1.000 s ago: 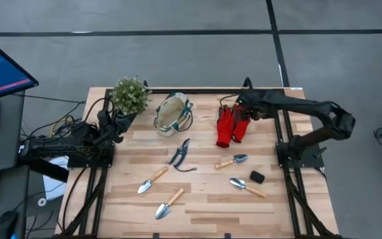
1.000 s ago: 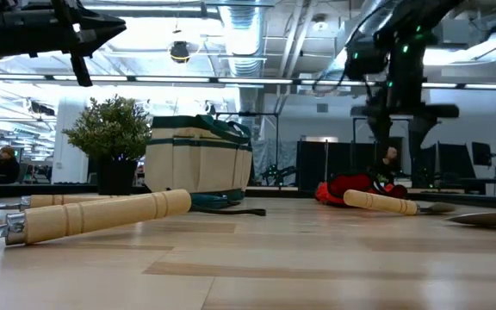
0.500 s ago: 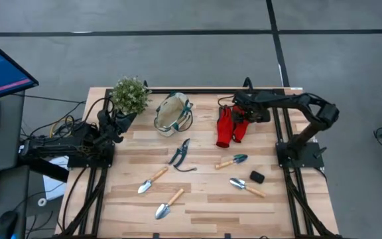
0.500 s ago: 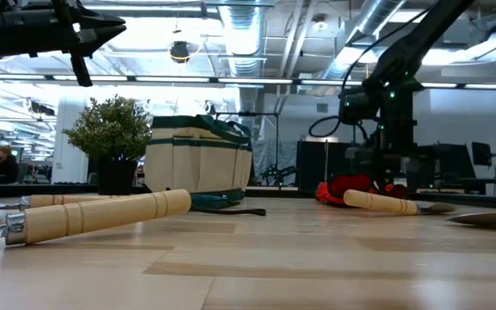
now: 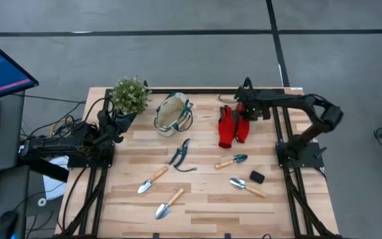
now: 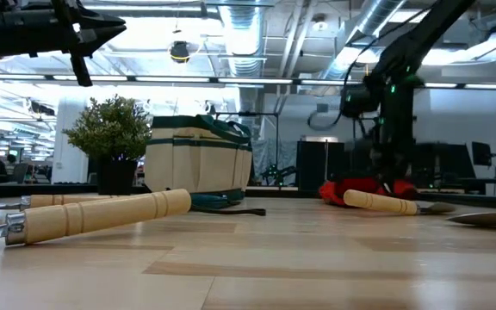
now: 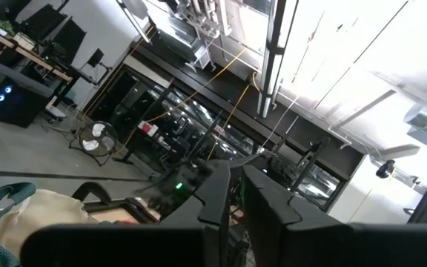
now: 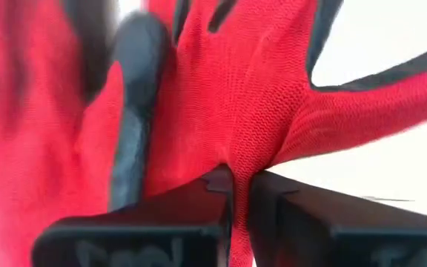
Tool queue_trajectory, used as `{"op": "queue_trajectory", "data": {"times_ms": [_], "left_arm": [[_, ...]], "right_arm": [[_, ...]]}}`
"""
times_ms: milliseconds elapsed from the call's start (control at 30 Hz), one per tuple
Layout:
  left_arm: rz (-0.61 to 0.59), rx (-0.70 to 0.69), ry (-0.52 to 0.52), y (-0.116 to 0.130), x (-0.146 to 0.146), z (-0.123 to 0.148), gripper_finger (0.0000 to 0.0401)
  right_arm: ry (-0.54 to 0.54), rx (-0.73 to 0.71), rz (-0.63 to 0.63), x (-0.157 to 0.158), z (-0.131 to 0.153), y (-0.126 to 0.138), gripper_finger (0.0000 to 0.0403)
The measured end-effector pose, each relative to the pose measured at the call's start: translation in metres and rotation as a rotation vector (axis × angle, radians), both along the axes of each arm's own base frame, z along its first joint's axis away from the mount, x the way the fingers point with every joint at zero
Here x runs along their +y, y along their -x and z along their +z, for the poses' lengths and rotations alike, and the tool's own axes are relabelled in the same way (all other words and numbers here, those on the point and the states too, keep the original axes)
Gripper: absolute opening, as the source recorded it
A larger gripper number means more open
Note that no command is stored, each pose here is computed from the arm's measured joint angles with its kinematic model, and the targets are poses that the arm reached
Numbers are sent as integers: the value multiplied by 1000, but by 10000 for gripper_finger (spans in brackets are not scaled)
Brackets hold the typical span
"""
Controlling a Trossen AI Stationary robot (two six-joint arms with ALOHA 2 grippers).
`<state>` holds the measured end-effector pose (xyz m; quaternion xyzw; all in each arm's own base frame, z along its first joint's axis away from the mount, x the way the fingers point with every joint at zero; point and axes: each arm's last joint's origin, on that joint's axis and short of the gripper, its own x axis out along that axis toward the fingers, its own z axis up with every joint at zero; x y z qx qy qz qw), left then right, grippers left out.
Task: Pick & Place Garden tools in Gardening bag
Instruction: Put the red glove into the light brown gardening bag
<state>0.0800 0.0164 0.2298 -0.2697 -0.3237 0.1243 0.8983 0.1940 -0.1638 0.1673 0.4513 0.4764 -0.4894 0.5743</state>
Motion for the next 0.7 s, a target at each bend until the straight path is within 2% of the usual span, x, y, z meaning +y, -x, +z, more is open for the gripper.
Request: {"op": "queue_trajectory", "data": {"times_ms": [167,300,500,700], "left_arm": [[0,0,0,0,0,0,35],[0,0,0,0,0,0,35],[1,0,0,0,0,0,34],[1,1,0,0,0,0,34]], "right_arm": [[172,-88,73,-5,58,4,5],[366,-154,191,-6,108,-9,3],[687,-260,544,-5,172,-59,2],[893,-285,841,-3,206,-123,1]]}}
